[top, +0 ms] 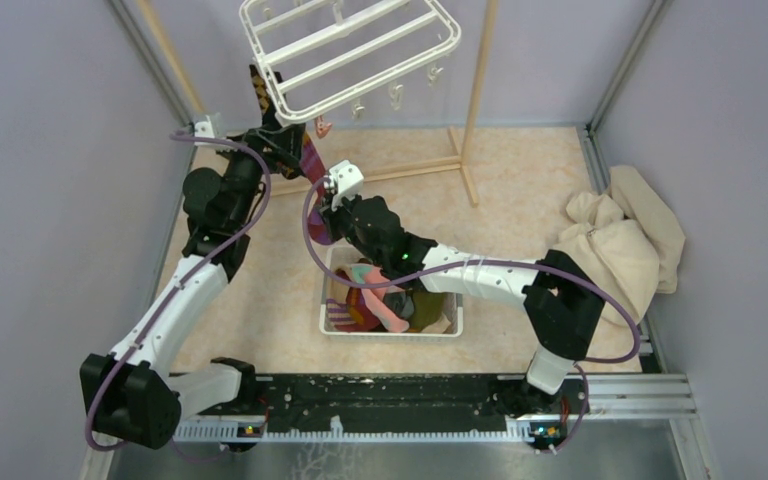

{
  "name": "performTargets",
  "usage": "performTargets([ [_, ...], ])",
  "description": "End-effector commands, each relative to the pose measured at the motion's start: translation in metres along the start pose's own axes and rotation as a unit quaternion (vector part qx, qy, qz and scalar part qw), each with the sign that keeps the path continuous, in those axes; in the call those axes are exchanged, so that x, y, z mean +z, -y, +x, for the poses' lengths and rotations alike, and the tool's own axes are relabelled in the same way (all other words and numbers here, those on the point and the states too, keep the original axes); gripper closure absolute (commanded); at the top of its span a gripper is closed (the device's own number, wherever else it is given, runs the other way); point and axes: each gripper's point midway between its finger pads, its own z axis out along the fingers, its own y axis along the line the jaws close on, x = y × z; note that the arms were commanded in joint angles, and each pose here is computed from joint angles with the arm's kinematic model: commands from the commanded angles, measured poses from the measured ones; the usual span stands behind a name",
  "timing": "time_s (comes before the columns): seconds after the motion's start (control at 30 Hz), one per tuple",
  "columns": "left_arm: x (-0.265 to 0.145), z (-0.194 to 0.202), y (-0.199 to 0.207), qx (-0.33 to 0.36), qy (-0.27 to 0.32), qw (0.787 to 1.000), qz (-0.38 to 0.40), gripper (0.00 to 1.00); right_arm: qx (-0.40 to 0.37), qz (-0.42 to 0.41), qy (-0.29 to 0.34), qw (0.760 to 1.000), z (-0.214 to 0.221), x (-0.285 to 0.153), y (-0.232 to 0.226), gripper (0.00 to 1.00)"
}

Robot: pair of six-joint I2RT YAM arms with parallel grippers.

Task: Remove the socks clipped to the hanger
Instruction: Remove the sock from the hanger.

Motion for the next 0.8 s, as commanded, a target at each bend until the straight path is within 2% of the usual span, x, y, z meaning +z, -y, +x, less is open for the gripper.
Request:
performTargets([
  [0.0, 0.002, -0.023, 0.007, -0.005, 0.039, 0.999, 0.002, 0.01, 0.011, 0.0, 0.048, 0.999, -0.037, -0.006, 0.001, 1.0],
  [0.37, 0.006, -0.023, 0.007, -0.026, 0.052, 0.998, 0.007, 0.01, 0.013, -0.004, 0.044, 0.999, -0.033, -0.002, 0.0, 1.0],
  [0.77, 0.011, -0.025, 0.006, -0.036, 0.061, 0.997, 0.005, 0.08, 0.022, -0.008, 0.036, 0.999, -0.022, -0.003, -0.002, 1.0],
])
